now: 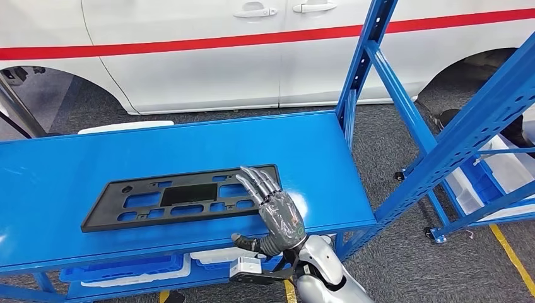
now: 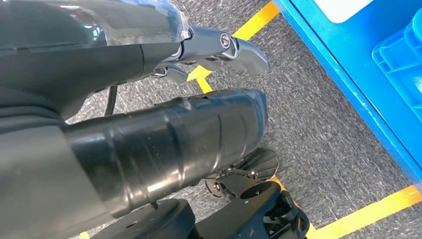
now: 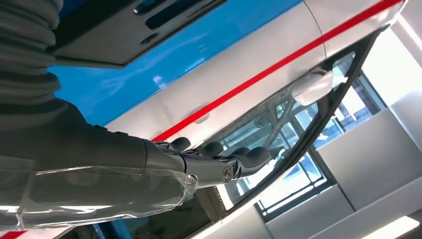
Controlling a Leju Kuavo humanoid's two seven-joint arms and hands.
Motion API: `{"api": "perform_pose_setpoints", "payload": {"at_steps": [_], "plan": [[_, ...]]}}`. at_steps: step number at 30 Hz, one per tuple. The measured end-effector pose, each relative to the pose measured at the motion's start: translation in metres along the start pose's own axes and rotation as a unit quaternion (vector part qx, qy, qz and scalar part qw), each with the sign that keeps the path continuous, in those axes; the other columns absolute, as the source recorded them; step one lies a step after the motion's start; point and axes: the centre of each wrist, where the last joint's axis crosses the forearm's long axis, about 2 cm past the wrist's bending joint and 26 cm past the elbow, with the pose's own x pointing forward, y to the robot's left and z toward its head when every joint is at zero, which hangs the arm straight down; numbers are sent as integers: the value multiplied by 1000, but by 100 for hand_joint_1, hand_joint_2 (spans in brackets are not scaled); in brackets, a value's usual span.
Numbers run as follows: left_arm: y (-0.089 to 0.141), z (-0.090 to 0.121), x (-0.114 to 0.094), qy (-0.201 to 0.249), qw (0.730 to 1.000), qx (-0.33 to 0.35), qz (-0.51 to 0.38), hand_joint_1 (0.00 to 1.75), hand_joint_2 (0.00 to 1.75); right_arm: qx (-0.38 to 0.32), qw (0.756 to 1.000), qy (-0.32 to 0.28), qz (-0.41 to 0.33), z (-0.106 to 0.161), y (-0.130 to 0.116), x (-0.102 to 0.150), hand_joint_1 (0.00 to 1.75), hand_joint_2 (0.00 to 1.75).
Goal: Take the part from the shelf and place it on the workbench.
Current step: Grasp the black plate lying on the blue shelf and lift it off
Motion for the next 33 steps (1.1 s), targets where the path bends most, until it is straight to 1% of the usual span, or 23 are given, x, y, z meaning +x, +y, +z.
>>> {"api": "perform_pose_setpoints", "payload": {"at_steps": [3,7,13,20,27,33], "plan": [[0,0,1,0,1000,0,-1,0,0,30,999,4,10,-3,1,-5,0,175],[1,-1,1,-1,1000,0,-2,0,0,79,996,23,25,-5,0,-22,0,175],[1,-1,1,-1,1000,0,-1,0,0,113,991,45,58,-2,-7,-44,0,175],[1,-1,1,-1,1000,0,-1,0,0,125,988,55,76,2,-11,-55,0,175],[1,-1,1,0,1000,1,-1,0,0,129,977,67,153,2,-17,-68,0,175],[2,-2,3,0,1000,-4,-6,0,0,124,974,55,181,3,-18,-76,0,175]]}}
